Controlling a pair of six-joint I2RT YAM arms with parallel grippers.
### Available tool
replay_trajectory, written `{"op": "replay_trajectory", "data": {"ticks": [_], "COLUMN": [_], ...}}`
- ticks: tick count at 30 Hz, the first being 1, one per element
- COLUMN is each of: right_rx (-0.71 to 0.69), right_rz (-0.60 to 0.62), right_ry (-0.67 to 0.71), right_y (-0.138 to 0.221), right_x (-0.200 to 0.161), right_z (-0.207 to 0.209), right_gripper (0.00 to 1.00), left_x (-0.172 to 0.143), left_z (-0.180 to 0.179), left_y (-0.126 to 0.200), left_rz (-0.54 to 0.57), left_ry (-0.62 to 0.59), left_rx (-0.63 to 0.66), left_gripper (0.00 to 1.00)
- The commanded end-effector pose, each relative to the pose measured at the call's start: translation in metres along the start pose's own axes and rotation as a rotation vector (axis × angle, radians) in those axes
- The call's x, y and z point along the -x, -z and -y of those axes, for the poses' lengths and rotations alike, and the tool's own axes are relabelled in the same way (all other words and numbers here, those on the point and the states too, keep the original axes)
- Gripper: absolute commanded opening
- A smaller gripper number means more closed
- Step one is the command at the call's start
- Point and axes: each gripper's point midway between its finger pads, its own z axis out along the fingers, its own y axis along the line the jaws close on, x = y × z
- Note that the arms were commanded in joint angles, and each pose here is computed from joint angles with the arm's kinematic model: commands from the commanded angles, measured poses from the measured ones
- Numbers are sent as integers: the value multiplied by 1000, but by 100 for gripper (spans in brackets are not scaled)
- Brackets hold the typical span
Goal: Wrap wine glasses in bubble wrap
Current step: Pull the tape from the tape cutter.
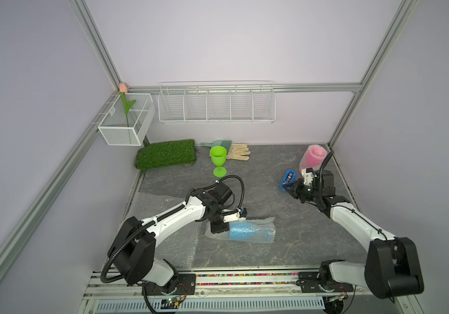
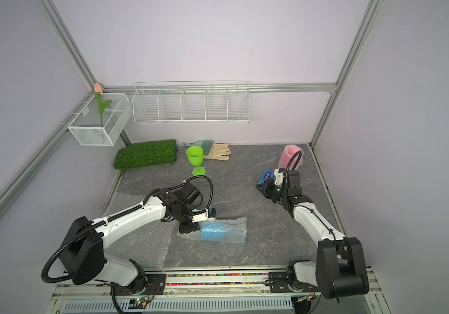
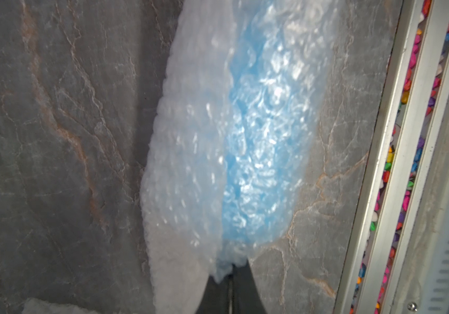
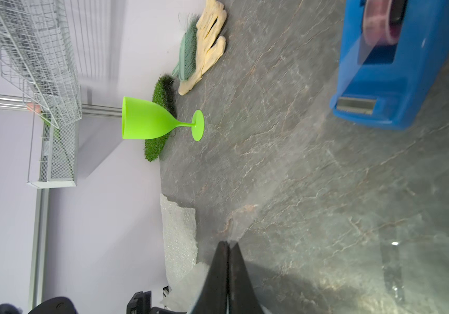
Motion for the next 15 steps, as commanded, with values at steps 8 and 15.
{"op": "replay_trajectory", "data": {"ticks": [8, 15], "right_rx": [-104, -185], "right_rz": [-126, -194], "right_ry": [-62, -57], "right_y": [-12, -36], "right_x": [-78, -113], "right_z": [35, 71], "right_gripper": [7, 7], "left_x": [1, 2], "left_z": [8, 9], "left_y": [0, -2], "left_rz": [2, -5], "left_ry": [-22, -21], "left_rx": [-39, -55], "left_gripper": [0, 0]}}
